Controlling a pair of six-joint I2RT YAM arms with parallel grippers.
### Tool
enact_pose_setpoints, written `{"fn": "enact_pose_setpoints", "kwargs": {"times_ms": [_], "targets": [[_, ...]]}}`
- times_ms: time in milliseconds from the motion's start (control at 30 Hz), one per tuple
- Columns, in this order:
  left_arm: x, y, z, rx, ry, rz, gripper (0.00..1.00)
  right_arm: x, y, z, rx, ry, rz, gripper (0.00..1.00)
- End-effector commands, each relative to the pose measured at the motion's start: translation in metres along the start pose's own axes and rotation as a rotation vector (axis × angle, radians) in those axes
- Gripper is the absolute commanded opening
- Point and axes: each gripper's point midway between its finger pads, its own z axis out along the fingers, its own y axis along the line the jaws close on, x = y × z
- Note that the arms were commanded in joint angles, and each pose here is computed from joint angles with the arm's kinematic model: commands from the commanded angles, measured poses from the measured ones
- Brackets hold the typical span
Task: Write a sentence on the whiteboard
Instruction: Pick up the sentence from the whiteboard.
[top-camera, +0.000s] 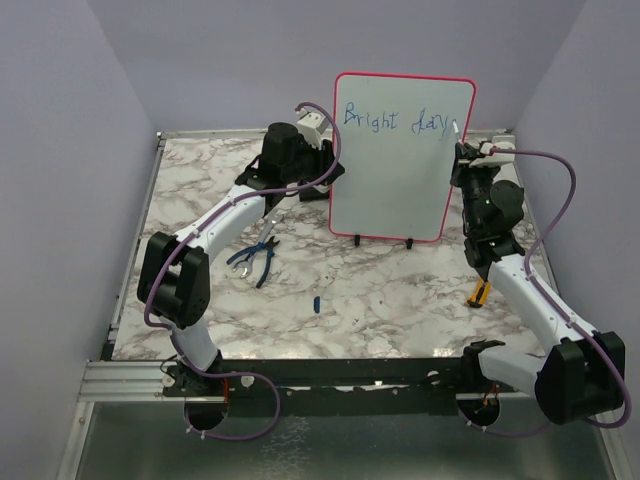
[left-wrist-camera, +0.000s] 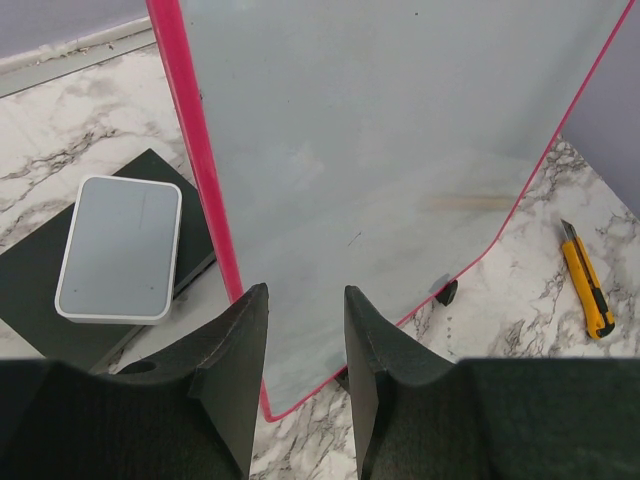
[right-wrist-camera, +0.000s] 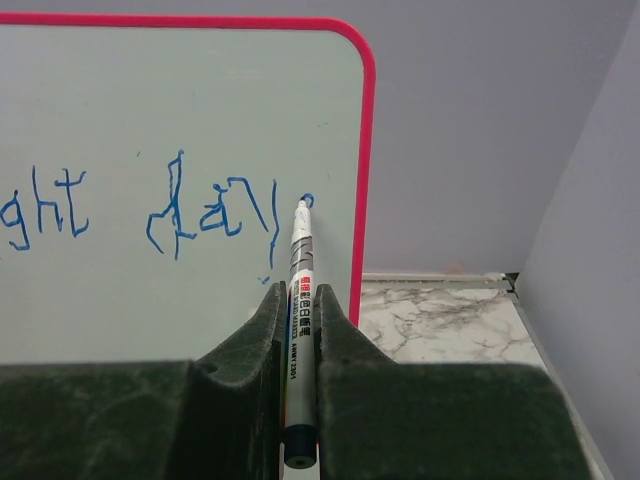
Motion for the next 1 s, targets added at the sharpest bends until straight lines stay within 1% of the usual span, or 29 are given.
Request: {"fn": "enact_pose_setpoints", "kwargs": {"times_ms": [0,333,967], "targets": [[-0.011,-0.008,-0.008,0.008,-0.027,0.021,0.38,-0.005,0.004,0.004,-0.025,-0.006,-0.002,0.01],[-0.011,-0.008,-0.008,0.01,-0.029,0.021,0.38,0.003,0.004,0.0,-0.025,0.016,0.002,0.01],[-0.014,-0.01,-0.01,0.012,-0.035,0.022,0.38,0.011,-0.008,-0.006,0.036,0.041,0.0,0.01]]}}
